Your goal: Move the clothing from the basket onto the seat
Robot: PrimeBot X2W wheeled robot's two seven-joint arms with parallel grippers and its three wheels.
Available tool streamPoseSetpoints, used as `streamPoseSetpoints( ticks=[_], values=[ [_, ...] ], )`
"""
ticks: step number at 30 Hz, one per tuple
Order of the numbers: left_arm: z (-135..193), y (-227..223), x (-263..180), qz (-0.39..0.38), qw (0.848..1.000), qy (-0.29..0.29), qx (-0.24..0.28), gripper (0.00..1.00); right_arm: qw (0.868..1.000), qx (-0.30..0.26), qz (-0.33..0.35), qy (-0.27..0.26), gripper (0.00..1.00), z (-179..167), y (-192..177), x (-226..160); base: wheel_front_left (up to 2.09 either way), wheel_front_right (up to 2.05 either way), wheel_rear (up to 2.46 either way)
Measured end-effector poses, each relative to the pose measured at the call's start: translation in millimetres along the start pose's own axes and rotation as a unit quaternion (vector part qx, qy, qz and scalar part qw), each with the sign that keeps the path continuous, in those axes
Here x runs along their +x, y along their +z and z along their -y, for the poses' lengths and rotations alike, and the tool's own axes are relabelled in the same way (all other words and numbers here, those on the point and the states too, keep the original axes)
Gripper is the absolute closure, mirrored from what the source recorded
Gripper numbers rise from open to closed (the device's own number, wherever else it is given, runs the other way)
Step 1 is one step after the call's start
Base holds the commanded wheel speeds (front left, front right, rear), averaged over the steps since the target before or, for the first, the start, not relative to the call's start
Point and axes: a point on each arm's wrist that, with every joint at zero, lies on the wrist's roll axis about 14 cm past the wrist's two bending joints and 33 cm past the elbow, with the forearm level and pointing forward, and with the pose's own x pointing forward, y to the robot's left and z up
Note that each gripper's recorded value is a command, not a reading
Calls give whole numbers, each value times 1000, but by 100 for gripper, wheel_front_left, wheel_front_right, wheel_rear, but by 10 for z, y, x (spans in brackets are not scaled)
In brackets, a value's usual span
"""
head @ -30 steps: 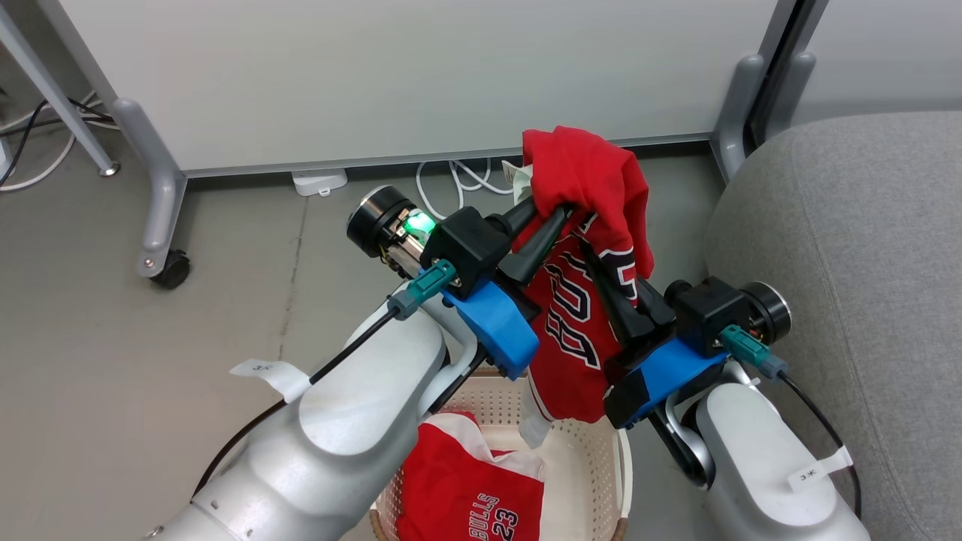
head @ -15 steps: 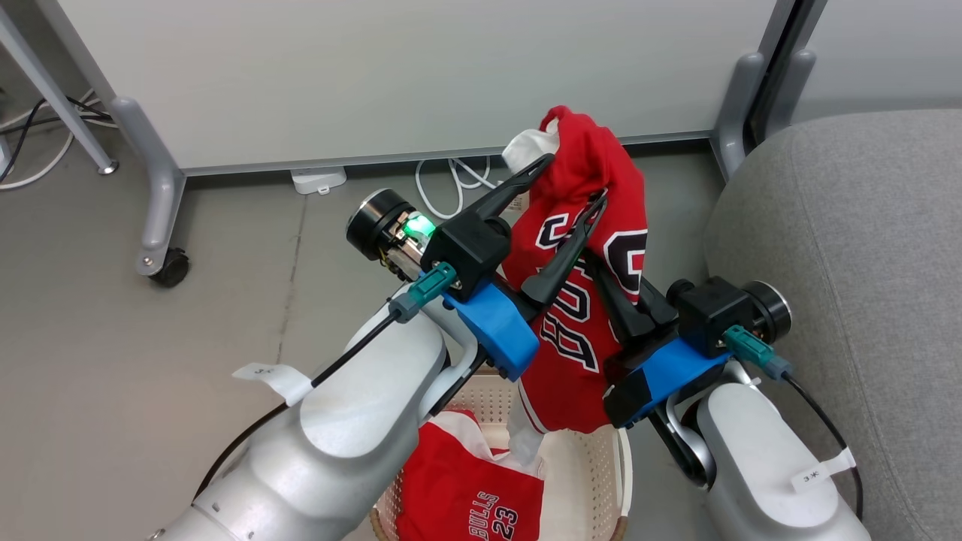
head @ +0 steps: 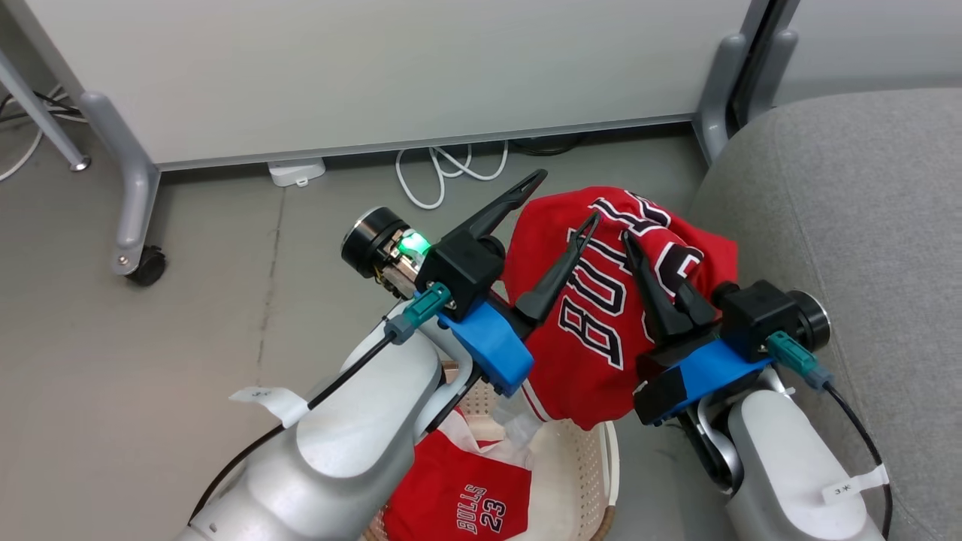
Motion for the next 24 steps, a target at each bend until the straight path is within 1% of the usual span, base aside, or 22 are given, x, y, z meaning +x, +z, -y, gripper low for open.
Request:
streamPoseSetpoints(
  ticks=[11,24],
  values=[
    [343,-106,151,1,999,-50,-18,0,996,-27,3,-79,100,516,49,-332,0,0,0],
    [909,-201,371,6,990,-136,-41,0,983,-49,14,-175,100,1085,196,-804,0,0,0]
  ],
)
